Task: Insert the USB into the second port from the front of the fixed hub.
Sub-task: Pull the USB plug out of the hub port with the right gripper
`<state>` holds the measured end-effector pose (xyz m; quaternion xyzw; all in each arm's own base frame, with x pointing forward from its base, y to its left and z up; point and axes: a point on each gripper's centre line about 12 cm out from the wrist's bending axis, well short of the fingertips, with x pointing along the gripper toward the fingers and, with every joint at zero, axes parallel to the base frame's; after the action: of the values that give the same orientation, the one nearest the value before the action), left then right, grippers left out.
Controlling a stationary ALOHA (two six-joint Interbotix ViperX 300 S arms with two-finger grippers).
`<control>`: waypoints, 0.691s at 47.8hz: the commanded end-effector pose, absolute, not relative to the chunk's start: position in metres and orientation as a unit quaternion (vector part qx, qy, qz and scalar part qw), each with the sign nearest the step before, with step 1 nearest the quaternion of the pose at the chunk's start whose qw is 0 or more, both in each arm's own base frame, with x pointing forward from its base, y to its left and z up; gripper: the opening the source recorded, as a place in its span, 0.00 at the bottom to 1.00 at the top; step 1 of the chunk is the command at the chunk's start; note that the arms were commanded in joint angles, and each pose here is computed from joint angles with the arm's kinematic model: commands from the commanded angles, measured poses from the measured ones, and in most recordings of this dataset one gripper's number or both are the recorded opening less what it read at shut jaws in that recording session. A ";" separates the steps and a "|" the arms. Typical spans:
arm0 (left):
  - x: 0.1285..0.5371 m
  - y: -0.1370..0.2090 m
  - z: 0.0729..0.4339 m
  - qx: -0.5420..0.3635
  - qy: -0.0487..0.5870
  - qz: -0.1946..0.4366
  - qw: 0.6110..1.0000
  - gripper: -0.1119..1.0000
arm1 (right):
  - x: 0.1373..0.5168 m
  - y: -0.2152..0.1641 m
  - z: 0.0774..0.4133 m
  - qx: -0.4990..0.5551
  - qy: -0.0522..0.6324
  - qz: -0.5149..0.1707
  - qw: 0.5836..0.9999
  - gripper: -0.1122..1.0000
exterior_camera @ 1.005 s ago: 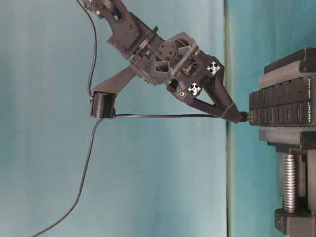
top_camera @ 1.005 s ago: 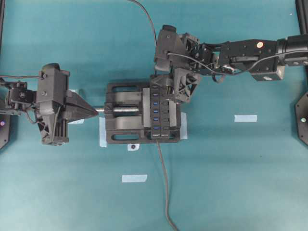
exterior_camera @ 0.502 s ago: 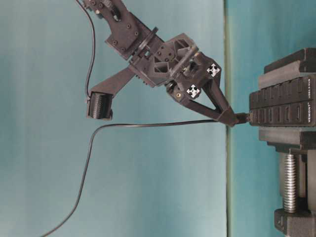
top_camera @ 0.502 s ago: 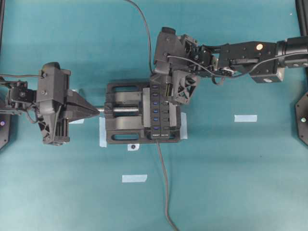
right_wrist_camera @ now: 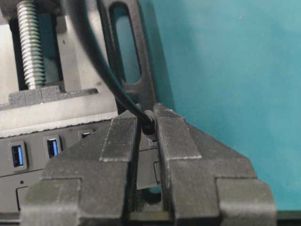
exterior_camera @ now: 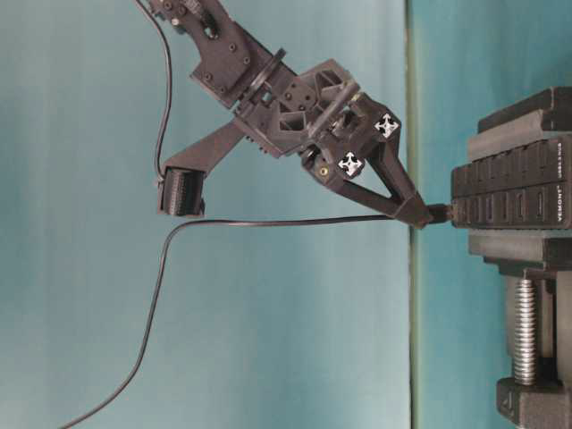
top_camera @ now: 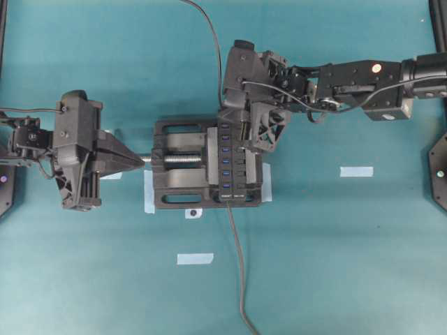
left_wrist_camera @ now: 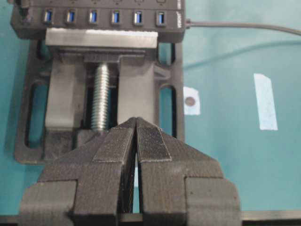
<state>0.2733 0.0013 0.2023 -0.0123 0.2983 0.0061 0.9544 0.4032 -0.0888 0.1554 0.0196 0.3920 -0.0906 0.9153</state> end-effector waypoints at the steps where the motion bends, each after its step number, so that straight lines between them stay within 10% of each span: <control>1: 0.278 0.002 0.211 -0.010 0.284 0.006 0.959 0.10 | 0.408 -0.086 0.175 0.016 0.368 -0.089 0.925 0.17; 33: 0.281 0.002 0.209 -0.011 0.288 0.006 0.958 0.10 | 0.396 -0.078 0.227 0.013 0.336 -0.085 0.938 0.17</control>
<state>0.2742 0.0013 0.1990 -0.0116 0.3041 0.0060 0.9525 0.3935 -0.0805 0.1999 0.0138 0.3674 -0.0855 0.9260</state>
